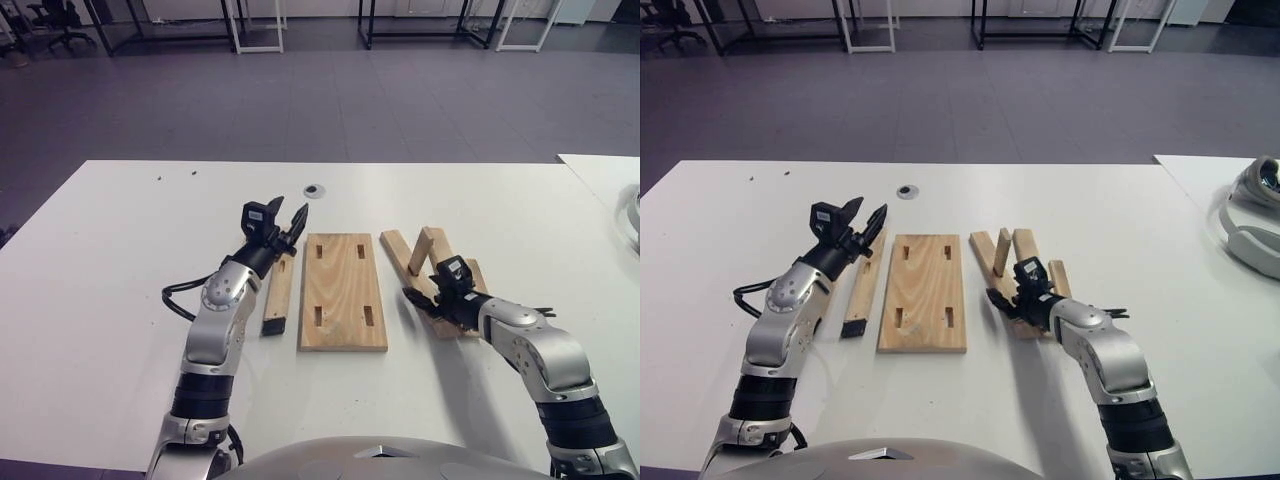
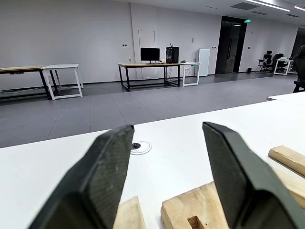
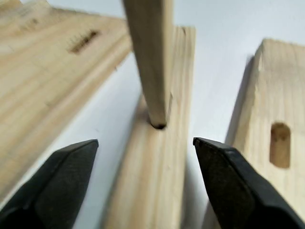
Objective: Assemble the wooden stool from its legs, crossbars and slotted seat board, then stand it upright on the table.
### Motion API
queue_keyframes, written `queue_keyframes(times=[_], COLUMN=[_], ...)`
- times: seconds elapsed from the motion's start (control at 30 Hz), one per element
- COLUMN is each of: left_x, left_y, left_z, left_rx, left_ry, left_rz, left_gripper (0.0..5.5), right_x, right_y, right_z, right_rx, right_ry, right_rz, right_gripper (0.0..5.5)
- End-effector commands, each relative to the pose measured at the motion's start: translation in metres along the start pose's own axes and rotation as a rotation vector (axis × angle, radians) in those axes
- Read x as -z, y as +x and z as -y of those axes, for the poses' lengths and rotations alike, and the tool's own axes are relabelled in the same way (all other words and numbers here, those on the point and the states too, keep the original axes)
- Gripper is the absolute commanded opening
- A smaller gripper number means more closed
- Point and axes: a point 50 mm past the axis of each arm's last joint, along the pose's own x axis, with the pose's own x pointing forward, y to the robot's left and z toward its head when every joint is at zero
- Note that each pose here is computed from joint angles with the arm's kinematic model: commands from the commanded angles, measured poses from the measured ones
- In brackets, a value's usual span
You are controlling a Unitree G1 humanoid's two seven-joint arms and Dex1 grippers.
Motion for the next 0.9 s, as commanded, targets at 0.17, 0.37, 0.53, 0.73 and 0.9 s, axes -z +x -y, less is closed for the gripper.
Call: queue_keyframes(times=[0.17,0.37,0.53,0.73,0.9], left_x=[-0.001,-0.007,-0.013,-0.041,-0.042], left_y=[0.002,0.008,0.017,0.027,0.025], left_z=[0.003,0.016,0.028,0.036,0.038], left_rx=[-0.002,0.047,0.095,0.238,0.245], left_ry=[-0.001,-0.212,-0.612,-0.976,-0.948], left_rz=[-0.009,-0.061,-0.126,-0.069,-0.091], left_gripper=[2.64,3.10,3.37,3.37,2.69], right_x=[0.013,-0.012,-0.056,-0.084,-0.089], right_y=[0.002,0.006,-0.010,-0.025,-0.028], right_z=[0.004,0.004,-0.008,-0.050,-0.063], right_rx=[0.048,0.026,-0.140,-0.405,-0.470], right_ry=[0.038,0.067,-0.058,-0.232,-0.262], right_rz=[-0.092,0.062,0.296,0.447,0.500], right_gripper=[2.83,2.07,2.07,2.07,2.07])
